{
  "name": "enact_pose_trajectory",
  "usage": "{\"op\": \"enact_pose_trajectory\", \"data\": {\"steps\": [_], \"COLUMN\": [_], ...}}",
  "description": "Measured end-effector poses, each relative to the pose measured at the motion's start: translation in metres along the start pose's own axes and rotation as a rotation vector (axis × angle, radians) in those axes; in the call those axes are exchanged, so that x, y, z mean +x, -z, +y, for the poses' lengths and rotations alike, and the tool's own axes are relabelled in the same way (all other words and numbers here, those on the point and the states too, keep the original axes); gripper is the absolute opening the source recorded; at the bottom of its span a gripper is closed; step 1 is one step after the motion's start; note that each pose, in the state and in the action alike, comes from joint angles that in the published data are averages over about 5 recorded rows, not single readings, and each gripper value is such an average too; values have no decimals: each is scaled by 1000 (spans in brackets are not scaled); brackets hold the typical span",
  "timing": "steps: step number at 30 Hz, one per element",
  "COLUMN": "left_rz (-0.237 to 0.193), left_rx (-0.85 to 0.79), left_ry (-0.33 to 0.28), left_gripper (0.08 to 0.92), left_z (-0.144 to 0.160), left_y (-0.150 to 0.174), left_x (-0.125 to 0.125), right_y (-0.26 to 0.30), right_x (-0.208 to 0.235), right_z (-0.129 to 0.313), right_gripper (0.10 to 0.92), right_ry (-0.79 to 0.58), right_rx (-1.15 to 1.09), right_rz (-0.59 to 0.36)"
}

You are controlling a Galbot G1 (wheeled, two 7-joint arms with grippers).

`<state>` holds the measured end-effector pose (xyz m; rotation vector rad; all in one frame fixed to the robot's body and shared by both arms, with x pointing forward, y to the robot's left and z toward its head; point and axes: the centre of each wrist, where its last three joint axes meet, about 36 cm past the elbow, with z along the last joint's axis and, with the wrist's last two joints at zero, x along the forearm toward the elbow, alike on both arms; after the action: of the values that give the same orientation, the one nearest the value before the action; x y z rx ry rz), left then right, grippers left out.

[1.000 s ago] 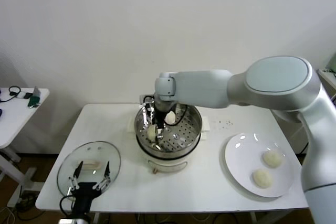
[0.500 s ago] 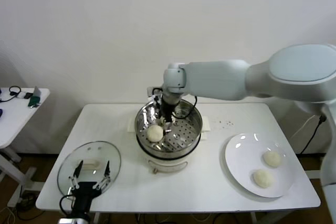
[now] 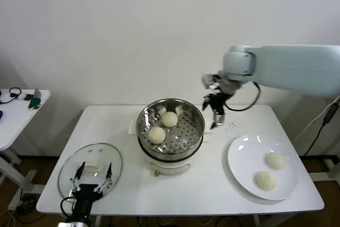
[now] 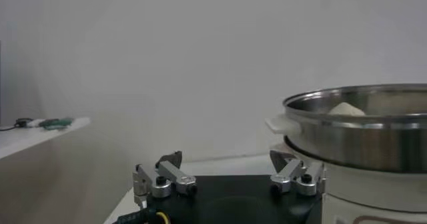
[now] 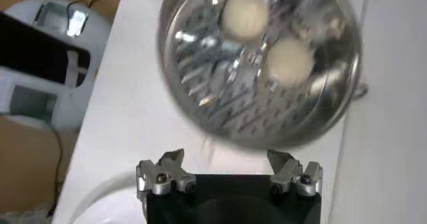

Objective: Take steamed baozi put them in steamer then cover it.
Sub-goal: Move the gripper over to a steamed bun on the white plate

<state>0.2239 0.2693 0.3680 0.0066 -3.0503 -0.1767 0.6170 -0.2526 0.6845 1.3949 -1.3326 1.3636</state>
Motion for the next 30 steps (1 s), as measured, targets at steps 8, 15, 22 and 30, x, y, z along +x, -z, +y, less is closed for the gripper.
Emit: {"op": "enact_pose_trajectory", "data": {"steps": [8,15,22,30], "left_rz": [-33,-38,-31,-16], "left_rx": [1,-2,-1,-5], "left_ry": [-81,-112,-119,-113], "left_gripper": [823,823,823,823], "left_z": [4,5,5,5], "left_y": [1,1,-3,-9], "left_x": [8,13,20,26], "right_y": [-77,-120,-152,-173], "right_x": [-33,-81,-120,-156], "right_z": [52,91,121,143], "right_gripper": [823,823,823,823], "right_ry": [17,41,74,107], "right_rx": [-61,-97,-119,-139], "right_rz": [20,31,59,88]}}
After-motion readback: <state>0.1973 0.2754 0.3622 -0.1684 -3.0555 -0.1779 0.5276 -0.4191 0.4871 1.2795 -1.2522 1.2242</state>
